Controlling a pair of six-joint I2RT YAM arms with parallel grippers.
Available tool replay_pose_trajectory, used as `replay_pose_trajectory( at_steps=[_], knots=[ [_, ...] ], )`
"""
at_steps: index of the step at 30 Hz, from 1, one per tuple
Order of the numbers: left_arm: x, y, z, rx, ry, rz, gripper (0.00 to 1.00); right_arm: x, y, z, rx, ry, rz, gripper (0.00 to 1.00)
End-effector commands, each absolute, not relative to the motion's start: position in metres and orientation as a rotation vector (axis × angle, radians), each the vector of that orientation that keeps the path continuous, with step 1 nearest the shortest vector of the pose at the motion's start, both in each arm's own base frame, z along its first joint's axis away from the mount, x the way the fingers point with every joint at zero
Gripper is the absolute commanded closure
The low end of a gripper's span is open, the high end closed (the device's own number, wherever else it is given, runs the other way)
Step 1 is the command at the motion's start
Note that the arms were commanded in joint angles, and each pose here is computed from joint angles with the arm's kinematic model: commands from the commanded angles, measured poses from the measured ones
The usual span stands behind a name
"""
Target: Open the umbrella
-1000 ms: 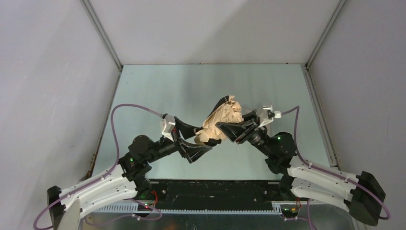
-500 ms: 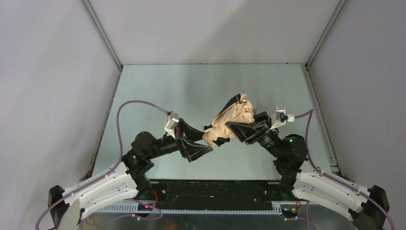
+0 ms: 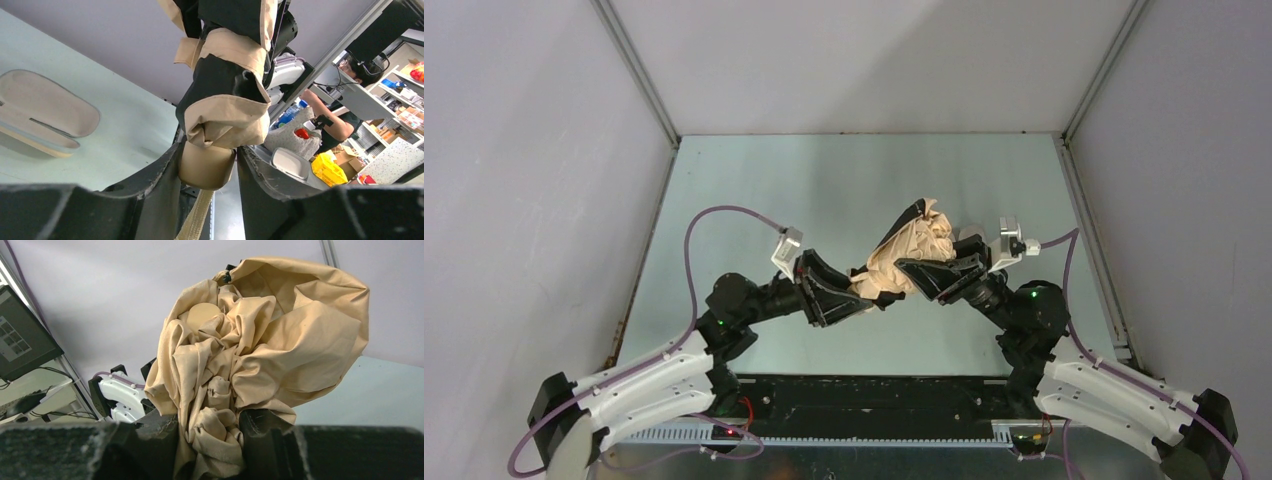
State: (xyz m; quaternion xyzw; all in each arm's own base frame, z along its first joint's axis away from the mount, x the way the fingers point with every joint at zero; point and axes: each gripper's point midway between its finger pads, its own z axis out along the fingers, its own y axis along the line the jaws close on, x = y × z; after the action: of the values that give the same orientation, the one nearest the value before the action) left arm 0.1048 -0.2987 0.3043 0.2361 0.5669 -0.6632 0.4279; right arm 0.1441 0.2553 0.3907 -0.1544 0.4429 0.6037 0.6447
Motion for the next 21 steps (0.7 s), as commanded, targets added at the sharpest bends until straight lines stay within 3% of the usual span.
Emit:
replay_pose_trajectory(
  at_steps=[1, 4, 8, 10, 21],
  knots=[
    [0.097, -0.294, 0.324, 0.594, 1.321, -1.710, 0.60, 0.136, 0.242, 0.420, -0.327, 0.887, 1.386, 1.00],
    [0.100, -0.294, 0.322, 0.581, 1.324, -1.709, 0.71, 0.137, 0.243, 0.418, -0.329, 0.894, 1.382, 1.00],
    [0.103, -0.293, 0.316, 0.563, 1.339, -1.704, 0.94, 0.143, 0.242, 0.416, -0.311, 0.908, 1.357, 1.00],
    [0.105, -0.292, 0.313, 0.554, 1.346, -1.701, 0.99, 0.150, 0.240, 0.415, -0.296, 0.914, 1.321, 1.00],
    [0.121, -0.282, 0.264, 0.532, 1.472, -1.598, 1.00, 0.191, 0.186, 0.443, -0.142, 0.865, 1.078, 1.00]
  ],
)
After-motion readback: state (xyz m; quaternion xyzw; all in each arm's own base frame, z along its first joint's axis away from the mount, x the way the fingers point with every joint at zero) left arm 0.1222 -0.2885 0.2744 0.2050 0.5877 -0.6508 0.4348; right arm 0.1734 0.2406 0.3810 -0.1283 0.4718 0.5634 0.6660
